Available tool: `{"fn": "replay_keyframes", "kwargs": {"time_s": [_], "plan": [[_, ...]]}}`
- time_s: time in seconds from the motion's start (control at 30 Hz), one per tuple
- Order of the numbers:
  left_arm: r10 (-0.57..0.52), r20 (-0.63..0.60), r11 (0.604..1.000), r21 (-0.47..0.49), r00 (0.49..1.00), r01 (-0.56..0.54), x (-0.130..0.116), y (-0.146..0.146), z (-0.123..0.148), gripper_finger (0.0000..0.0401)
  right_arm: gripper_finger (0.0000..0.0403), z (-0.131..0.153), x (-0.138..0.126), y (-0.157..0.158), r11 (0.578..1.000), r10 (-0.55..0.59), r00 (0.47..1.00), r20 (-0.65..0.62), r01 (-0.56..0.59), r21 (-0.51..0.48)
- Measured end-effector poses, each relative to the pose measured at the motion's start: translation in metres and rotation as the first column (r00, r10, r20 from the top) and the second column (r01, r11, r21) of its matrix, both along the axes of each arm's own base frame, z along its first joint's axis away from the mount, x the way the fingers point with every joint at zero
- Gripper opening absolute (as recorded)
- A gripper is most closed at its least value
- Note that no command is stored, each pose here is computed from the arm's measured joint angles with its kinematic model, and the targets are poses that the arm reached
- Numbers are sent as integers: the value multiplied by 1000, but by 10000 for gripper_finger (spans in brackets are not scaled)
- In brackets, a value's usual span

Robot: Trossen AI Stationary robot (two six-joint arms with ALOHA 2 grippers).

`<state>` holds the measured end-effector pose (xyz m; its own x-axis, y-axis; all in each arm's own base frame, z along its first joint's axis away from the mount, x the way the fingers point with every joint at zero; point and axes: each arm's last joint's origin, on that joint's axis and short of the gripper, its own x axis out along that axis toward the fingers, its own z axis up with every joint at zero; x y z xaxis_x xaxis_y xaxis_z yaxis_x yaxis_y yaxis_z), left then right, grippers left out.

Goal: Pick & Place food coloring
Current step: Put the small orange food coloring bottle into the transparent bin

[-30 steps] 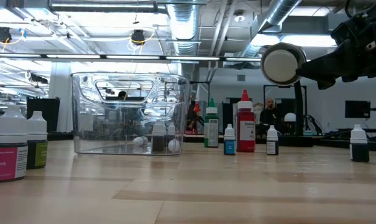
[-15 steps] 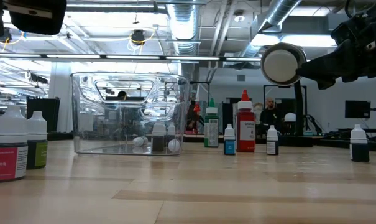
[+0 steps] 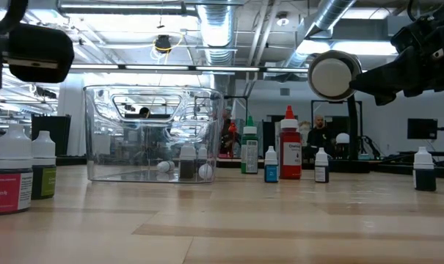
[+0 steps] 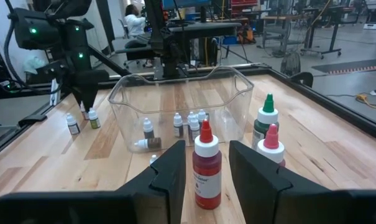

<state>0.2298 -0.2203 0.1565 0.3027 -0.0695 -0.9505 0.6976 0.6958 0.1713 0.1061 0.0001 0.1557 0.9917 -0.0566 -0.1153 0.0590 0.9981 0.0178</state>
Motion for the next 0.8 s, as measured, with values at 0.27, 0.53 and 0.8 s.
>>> {"fn": "replay_keyframes", "kwargs": {"time_s": [0.27,0.53,0.8], "plan": [[12,16,1000,-22,1000,-12,1,-2,0,128,113,0,0,0,1000,0,1000,0,0,0],[14,22,1000,-25,1000,-13,1,-2,1,94,113,0,0,0,1000,0,1000,0,0,0],[7,26,1000,-26,1000,-6,0,-4,1,51,113,0,0,0,1000,0,1000,0,0,0]]}}
